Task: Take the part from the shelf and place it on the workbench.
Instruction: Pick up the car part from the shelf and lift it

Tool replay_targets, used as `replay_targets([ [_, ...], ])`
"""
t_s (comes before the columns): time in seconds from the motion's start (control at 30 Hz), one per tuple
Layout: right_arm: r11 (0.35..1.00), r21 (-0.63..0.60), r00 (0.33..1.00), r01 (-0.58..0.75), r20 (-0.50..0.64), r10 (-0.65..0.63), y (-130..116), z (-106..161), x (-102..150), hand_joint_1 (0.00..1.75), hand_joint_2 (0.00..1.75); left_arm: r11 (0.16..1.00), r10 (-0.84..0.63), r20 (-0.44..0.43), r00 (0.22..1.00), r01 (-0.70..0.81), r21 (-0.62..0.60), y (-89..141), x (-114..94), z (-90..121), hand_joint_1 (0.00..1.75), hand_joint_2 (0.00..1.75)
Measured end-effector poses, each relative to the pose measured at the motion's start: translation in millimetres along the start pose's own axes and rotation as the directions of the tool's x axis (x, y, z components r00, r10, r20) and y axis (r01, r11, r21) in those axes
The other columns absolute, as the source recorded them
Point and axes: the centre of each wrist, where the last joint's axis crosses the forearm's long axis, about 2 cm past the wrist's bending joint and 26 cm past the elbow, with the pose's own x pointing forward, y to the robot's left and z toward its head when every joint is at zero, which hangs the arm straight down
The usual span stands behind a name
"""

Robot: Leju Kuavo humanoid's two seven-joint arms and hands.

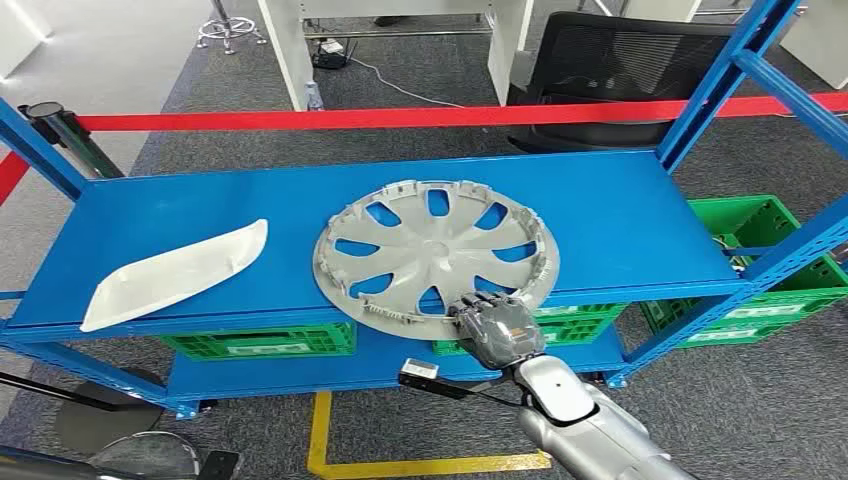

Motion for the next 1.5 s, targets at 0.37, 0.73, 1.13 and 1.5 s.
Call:
replay_targets([
  [0.37, 0.999, -0.033, 1.000, 0.004, 0.004, -0.004, -0.4, 2.1, 3.4, 1.75, 1.75, 1.000, -0.006, 0.003, 1.000, 0.006, 0.009, 1.1, 0.4, -0.3, 0.00, 0.00],
  [0.73, 0.960, -0.280, 0.999, 0.012, 0.053, 0.003, -28.1, 6.6, 25.4, 1.75, 1.75, 0.996, -0.041, 0.040, 0.998, 0.038, 0.081, 4.4, -0.1, -0.1, 0.00, 0.00],
  [1.13, 0.871, -0.486, 0.986, 0.075, 0.168, 0.009, -75.4, 12.6, 54.1, 1.75, 1.75, 0.992, -0.071, 0.039, 0.997, 0.067, 0.108, 5.8, -1.7, 1.2, 0.00, 0.00],
  [1.5, 0.823, -0.561, 0.986, 0.090, 0.164, 0.004, -96.8, 14.2, 57.6, 1.75, 1.75, 0.991, -0.079, 0.048, 0.996, 0.073, 0.116, 6.0, -2.0, 1.5, 0.00, 0.00],
])
